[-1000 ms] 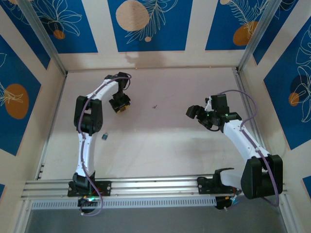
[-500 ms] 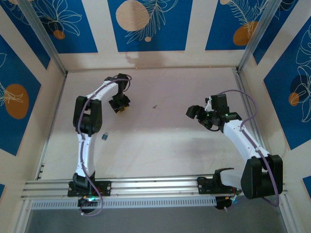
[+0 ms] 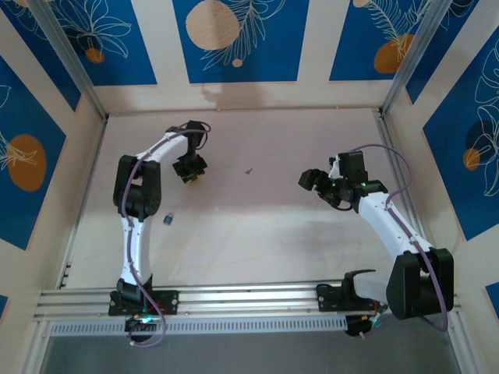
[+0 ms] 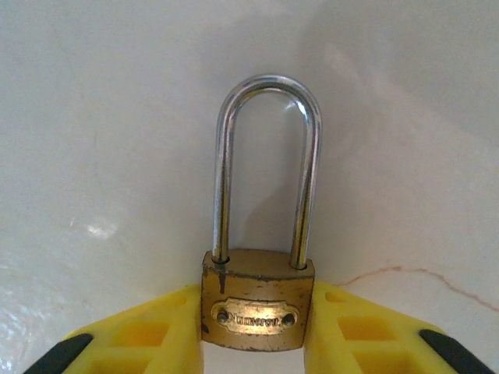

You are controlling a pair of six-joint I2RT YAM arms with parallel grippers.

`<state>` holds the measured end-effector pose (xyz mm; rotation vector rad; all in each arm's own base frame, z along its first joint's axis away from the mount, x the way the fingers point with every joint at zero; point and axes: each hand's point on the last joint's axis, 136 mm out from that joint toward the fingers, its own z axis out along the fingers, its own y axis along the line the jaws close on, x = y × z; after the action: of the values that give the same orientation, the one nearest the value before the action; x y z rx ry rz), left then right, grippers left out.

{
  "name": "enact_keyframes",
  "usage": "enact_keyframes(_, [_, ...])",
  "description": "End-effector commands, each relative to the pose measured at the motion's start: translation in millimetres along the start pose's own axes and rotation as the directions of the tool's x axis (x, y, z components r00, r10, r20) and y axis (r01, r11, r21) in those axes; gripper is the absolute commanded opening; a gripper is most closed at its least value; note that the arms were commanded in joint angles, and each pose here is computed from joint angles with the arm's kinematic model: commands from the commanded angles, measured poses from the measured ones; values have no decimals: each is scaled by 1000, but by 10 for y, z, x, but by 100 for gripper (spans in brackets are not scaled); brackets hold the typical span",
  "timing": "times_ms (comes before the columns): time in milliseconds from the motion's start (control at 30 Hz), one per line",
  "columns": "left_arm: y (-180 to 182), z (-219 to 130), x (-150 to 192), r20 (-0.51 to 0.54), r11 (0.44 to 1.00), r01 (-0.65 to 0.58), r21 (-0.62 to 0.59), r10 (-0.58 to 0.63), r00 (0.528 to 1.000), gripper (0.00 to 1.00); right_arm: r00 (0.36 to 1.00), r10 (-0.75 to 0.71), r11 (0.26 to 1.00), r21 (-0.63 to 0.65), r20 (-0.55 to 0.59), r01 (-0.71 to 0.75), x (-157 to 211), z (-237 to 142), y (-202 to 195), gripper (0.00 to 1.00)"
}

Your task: Unlock with the key

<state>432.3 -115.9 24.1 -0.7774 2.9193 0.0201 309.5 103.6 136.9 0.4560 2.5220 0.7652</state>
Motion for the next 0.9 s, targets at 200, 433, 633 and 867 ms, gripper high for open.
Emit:
enact_keyframes(200, [57, -202, 248, -3, 999, -22, 36, 22, 1000, 30, 1000, 17, 1000, 6, -24, -17, 79, 15, -49, 82])
enact_keyframes(433, [63, -248, 811, -20, 994, -59, 90, 61, 998, 30, 1000, 16, 1000, 6, -26, -16, 93, 30, -61, 82])
enact_keyframes(633, [74, -222, 1308, -17, 990, -94, 104, 97, 995, 30, 1000, 15, 1000, 8, -27, -14, 150, 33, -107, 82])
enact_keyframes(867, [-33, -114, 1928, -42, 981, -147, 127, 153, 987, 30, 999, 14, 1000, 20, -35, -14, 174, 41, -143, 82])
